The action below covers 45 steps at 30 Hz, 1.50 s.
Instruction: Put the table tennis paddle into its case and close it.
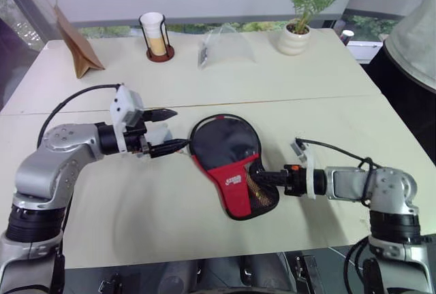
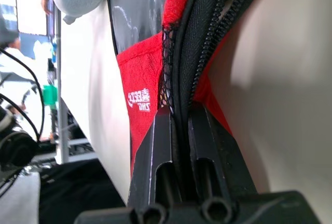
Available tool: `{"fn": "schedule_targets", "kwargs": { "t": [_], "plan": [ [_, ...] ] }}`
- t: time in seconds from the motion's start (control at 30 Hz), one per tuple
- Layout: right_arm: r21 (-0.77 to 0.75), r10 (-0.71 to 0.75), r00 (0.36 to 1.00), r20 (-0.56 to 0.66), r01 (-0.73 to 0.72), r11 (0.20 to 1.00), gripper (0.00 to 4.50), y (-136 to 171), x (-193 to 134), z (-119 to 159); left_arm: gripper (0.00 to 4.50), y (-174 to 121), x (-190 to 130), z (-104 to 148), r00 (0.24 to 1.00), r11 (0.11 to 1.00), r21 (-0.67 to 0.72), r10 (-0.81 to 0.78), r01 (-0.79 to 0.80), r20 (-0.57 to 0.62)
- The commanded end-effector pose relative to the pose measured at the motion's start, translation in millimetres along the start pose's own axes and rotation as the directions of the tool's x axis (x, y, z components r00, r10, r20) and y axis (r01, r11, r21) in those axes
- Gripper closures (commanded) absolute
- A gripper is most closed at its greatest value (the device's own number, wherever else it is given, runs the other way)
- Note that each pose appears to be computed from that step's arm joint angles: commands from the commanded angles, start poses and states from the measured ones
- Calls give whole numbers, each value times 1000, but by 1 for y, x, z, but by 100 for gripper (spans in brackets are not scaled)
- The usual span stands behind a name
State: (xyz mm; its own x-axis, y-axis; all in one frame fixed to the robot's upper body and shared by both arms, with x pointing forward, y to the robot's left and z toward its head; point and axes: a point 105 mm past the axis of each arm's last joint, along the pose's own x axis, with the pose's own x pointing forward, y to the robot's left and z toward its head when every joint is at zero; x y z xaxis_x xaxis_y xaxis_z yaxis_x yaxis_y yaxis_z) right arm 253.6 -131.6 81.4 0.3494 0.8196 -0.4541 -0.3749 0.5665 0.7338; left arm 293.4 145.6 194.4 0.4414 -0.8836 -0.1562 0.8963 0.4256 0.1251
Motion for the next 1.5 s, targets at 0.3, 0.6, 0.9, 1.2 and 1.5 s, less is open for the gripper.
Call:
{"fn": "schedule_targets", "kwargs": {
  "t": [0.3, 0.6, 0.9, 1.2, 1.5],
  "plan": [
    [169, -80, 991, -107, 98, 981, 446, 24, -6, -72, 0, 2, 1, 13, 999, 998, 47, -36, 35, 11],
    [115, -131, 990, -62, 137, 984, 414, 33, -7, -67, 0, 3, 5, 13, 998, 997, 49, -64, 63, 1],
    [-259, -368, 926, -82, 336, 905, 15, 4, -55, -22, 0, 13, -4, 1, 995, 990, 131, -30, 42, -92],
    [-787, -206, 965, 164, 253, 563, 7, 46, -65, 83, 0, 26, -24, -3, 986, 978, 207, 44, -9, -161],
    [-964, 65, 998, 4, -14, 267, 7, 77, 17, 83, 0, 30, -44, -19, 964, 977, 210, 84, -31, -253]
  ]
}}
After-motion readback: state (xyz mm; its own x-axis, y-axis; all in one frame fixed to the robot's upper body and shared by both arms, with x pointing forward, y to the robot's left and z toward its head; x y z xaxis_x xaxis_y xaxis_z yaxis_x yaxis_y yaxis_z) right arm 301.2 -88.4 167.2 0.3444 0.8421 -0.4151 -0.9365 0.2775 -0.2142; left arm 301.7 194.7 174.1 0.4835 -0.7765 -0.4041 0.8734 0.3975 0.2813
